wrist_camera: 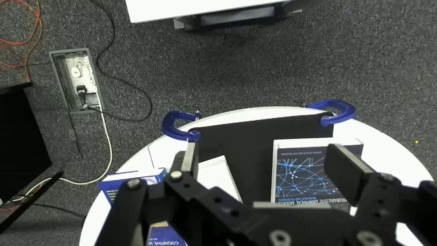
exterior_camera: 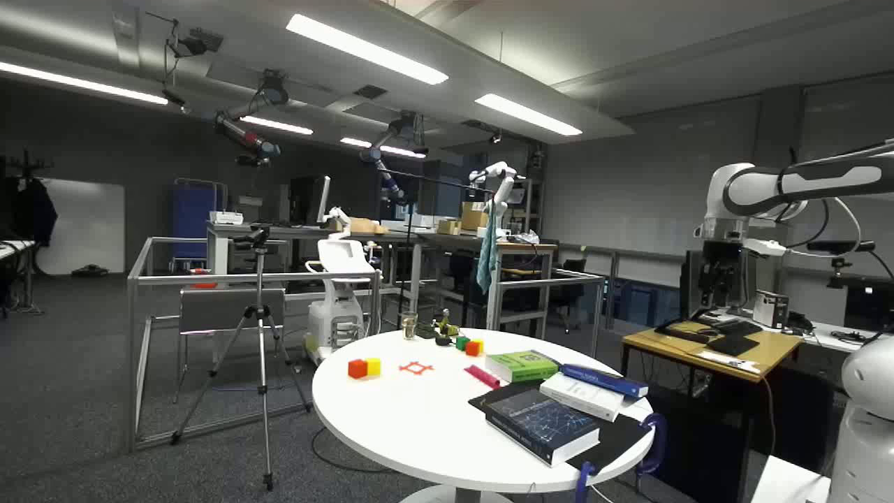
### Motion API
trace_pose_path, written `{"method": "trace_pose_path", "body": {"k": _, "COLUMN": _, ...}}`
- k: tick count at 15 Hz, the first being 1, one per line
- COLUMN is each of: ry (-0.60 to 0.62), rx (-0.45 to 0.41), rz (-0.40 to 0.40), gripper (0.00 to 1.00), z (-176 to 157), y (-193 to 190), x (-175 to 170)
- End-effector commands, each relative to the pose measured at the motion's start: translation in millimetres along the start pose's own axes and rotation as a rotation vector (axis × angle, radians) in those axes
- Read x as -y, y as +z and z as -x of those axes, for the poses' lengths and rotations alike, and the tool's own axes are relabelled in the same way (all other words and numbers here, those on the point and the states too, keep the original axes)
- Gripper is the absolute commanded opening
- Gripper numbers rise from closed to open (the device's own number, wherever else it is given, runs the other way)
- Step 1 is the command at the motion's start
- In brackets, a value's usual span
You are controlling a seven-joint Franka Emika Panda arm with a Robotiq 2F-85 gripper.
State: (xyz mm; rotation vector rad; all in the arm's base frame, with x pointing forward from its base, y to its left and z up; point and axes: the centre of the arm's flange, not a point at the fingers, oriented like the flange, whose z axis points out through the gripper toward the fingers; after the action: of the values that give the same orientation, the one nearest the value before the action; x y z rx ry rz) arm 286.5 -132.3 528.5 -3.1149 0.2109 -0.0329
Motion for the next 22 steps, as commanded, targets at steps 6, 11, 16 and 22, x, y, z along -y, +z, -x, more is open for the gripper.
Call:
{"method": "trace_pose_path", "body": {"k": 6, "ry": 0.013, "rx": -0.006, "rz": -0.013, "gripper": 1.00, "z": 0, "y": 3, "x": 2}}
{"method": "trace_pose_path", "body": {"k": 11, "ry": 0.308, "rx": -0.044, "rz": -0.085, "gripper": 1.00, "z": -36, "y": 22, "x": 16}}
{"method": "trace_pose_path", "body": {"k": 16, "ry": 0.577, "rx": -0.103, "rz": -0.151, "gripper": 1.00, "z": -96, "y": 54, "x": 16}}
{"method": "trace_pose_path", "body": {"k": 22, "ry": 0.899, "rx": -0.168, "rz": -0.185, "gripper": 1.00, "z": -160, "y": 104, "x": 5}}
